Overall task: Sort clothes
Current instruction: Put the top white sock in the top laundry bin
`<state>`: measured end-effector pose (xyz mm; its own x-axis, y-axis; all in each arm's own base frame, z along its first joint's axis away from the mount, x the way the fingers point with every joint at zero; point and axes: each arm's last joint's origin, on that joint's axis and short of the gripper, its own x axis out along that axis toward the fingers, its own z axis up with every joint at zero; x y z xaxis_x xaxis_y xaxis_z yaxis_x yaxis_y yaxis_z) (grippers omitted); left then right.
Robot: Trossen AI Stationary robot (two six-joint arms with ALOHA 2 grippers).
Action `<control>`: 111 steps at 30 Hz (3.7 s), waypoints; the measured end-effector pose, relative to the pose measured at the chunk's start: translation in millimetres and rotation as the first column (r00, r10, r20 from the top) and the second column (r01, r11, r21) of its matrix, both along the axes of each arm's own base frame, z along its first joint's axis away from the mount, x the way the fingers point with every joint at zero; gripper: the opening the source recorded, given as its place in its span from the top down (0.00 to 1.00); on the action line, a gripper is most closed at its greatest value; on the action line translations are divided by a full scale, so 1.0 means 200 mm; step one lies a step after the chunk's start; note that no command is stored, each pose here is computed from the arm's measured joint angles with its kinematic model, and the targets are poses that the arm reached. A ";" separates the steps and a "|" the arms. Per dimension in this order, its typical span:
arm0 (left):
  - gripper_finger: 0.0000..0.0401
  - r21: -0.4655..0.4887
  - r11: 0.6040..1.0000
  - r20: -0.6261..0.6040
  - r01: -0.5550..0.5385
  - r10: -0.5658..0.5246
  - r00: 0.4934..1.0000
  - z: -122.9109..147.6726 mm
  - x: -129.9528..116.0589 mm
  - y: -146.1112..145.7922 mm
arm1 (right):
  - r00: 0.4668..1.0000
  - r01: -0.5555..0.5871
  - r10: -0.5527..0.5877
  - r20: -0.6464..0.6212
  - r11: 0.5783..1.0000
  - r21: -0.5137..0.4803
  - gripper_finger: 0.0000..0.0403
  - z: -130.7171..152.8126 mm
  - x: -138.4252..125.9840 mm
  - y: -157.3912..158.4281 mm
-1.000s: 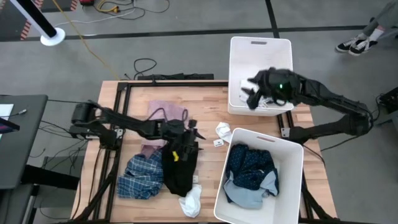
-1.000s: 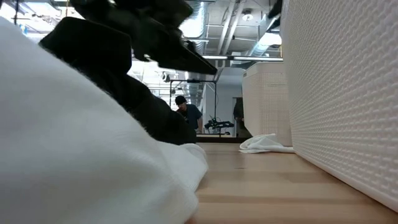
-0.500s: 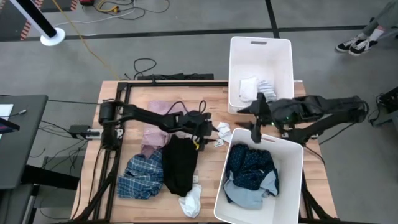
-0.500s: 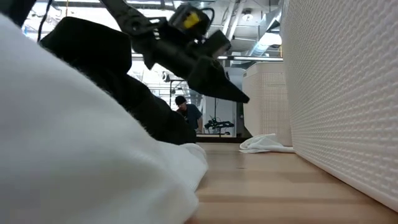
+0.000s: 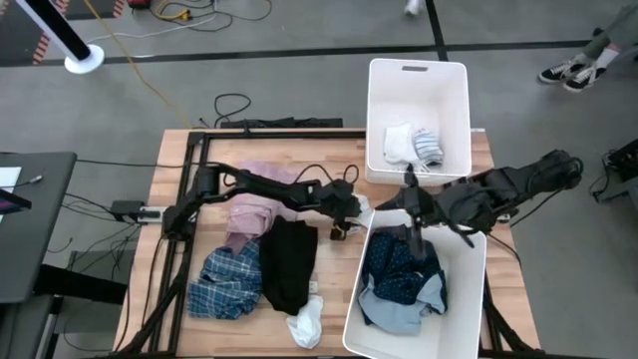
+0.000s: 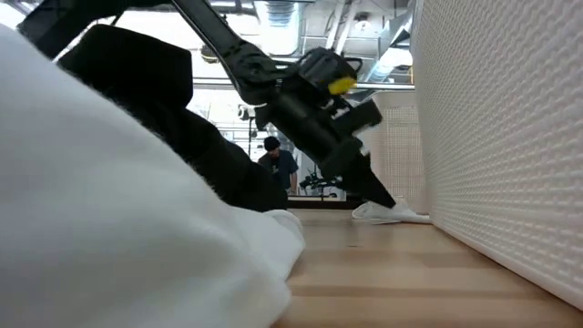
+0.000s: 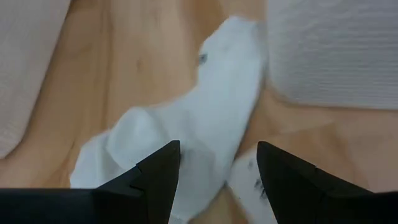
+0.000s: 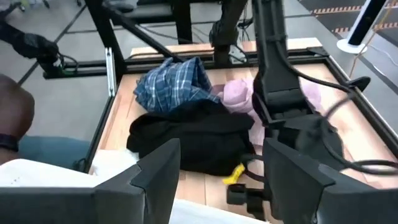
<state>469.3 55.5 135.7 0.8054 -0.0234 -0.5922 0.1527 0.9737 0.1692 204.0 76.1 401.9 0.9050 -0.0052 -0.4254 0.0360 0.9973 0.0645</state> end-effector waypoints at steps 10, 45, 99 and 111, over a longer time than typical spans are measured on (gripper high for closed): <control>0.61 0.057 0.998 -0.079 -0.035 0.039 0.996 -0.04 0.01 0.05 | 0.998 -0.022 0.021 -0.062 0.999 -0.026 0.39 -0.07 0.08 0.06; 1.00 0.124 0.992 -0.272 -0.021 0.055 0.961 0.08 -0.12 0.04 | 0.982 -0.161 0.163 0.096 0.986 -0.032 0.39 0.00 0.07 0.21; 1.00 0.200 0.978 0.132 0.054 -0.081 0.988 1.35 -0.92 -0.27 | 0.992 0.081 -0.104 -0.076 0.963 -0.256 0.39 -0.34 0.56 0.01; 1.00 0.193 0.981 0.150 0.016 -0.046 0.988 1.42 -1.06 -0.31 | 0.983 0.174 -0.151 0.103 0.945 -0.277 0.39 -0.28 0.63 0.00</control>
<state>257.6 -5.9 420.5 0.8875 0.0514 -0.4580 0.1404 0.9164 0.3749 329.6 76.2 345.8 0.9125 -0.2650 -0.3117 0.2054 0.9556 -0.2112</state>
